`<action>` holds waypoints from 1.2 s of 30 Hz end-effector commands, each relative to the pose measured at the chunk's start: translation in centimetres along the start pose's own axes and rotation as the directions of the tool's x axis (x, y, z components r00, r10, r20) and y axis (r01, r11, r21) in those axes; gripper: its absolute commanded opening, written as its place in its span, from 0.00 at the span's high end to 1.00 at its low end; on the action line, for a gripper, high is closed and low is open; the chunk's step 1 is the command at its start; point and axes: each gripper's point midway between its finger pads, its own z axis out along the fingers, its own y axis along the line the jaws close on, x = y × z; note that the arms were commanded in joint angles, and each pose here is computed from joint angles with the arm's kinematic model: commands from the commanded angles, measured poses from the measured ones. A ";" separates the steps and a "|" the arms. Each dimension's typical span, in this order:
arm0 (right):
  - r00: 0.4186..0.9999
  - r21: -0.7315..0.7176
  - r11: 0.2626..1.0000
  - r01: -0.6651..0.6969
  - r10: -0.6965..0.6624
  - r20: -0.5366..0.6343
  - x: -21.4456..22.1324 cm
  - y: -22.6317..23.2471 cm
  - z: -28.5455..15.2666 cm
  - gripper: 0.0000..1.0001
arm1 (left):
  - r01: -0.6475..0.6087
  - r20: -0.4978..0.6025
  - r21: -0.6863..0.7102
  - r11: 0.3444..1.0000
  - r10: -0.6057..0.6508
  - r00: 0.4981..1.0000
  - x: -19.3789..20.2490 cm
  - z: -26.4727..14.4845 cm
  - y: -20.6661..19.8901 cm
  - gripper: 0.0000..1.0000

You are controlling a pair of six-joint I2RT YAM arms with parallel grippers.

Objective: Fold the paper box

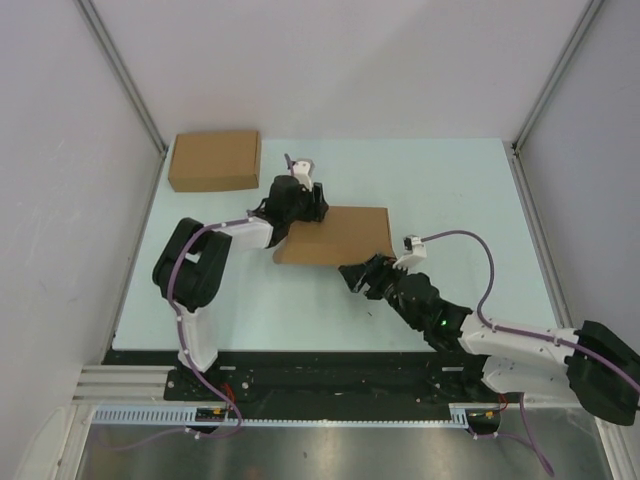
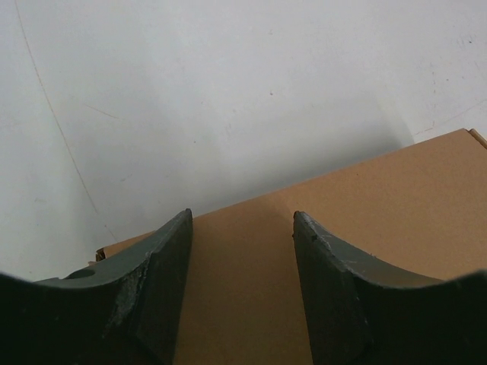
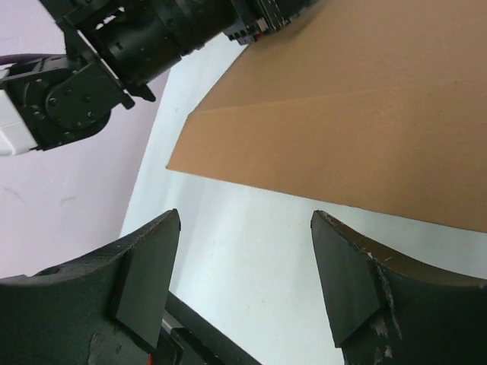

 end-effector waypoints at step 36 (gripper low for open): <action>0.750 0.044 0.757 0.652 -0.636 -0.183 6.4 -3.2 -6.3 1.00 | 0.190 -0.377 0.119 0.975 -0.132 0.917 12.0 -1.1 -4.0 0.50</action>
